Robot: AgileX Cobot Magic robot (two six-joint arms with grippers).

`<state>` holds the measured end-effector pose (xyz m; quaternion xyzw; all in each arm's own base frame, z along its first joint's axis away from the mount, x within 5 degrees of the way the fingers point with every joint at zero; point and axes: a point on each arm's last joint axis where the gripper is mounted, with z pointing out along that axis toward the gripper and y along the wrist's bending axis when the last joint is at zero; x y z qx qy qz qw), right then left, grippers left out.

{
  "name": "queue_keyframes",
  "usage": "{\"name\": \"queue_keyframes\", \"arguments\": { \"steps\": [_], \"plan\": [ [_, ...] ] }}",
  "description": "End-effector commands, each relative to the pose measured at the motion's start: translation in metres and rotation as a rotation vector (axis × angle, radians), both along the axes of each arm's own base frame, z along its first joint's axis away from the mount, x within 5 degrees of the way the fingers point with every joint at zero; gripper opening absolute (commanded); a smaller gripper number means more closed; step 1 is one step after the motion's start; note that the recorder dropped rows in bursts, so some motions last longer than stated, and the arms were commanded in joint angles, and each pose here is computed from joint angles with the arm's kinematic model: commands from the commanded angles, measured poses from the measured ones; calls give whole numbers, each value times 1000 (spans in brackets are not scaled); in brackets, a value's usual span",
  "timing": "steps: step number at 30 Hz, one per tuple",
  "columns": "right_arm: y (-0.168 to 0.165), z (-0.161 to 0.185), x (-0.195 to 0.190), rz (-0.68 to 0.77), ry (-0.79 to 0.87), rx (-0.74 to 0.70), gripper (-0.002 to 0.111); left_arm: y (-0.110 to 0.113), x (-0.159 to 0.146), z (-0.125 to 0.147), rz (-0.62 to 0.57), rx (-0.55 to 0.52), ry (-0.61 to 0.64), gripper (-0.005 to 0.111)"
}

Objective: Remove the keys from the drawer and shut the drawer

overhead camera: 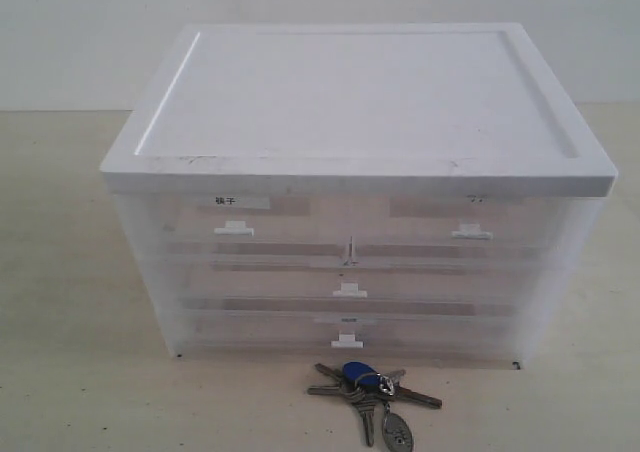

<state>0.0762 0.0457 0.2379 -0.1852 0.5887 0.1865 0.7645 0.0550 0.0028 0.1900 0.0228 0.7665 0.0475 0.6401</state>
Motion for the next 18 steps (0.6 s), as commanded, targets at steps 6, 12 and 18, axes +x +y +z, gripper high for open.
{"name": "queue_keyframes", "arguments": {
  "steps": [6, 12, 18],
  "plan": [
    [0, 0, -1, 5, -3, 3, 0, 0, -1, -5, 12, -18, 42, 5],
    [0, -1, -1, 6, -1, 6, 0, 0, -1, -5, 13, -11, 42, 5],
    [0, -1, -1, 6, -1, 6, 0, 0, -1, -5, 13, -11, 42, 5]
  ]
}}
